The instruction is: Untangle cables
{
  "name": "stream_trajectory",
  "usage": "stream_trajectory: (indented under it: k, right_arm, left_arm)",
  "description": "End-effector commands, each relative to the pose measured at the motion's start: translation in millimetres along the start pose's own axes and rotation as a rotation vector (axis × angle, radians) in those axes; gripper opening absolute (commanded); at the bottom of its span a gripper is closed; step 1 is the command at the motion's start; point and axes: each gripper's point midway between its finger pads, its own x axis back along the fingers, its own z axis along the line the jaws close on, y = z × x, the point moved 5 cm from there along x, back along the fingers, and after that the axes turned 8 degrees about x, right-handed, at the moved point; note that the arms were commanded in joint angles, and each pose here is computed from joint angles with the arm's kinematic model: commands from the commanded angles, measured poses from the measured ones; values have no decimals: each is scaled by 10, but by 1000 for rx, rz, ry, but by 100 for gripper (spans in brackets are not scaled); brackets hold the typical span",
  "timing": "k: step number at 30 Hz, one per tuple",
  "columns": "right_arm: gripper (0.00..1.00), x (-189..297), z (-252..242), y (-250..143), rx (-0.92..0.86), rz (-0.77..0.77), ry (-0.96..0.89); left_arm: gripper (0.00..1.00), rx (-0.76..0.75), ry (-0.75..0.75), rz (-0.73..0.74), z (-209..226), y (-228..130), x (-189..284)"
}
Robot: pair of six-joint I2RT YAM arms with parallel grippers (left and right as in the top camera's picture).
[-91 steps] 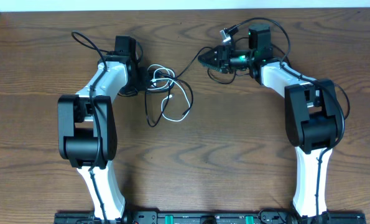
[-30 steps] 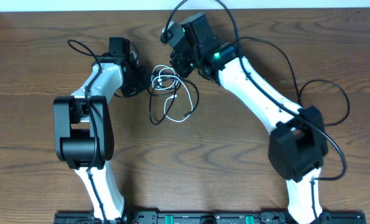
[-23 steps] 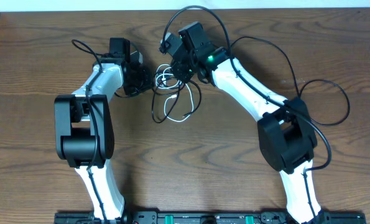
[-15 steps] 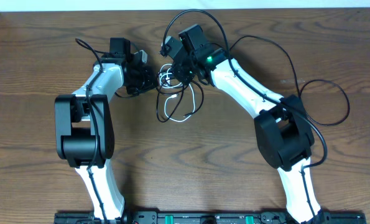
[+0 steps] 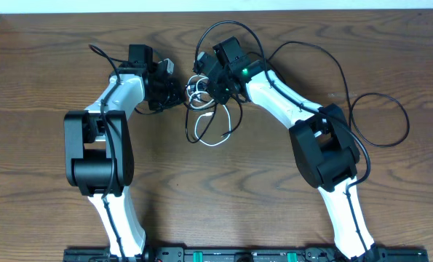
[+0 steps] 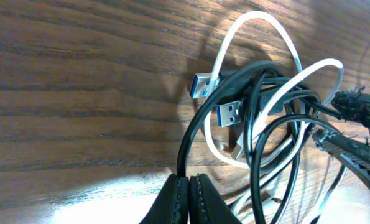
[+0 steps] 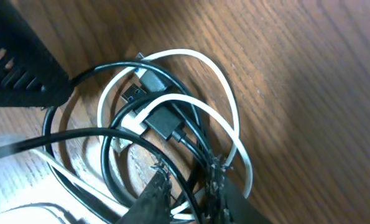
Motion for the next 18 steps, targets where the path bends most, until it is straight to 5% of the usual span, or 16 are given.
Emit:
stream_trajectory:
  k: [1,18]
  right_arm:
    - [17,-22,34,0,90,-5,14]
    - [28,-362,75,-182,272,12,30]
  left_arm:
    - [8,-11,-3,28,45,-52,-75]
    - [8,-11,-3,28,45,-52,-75]
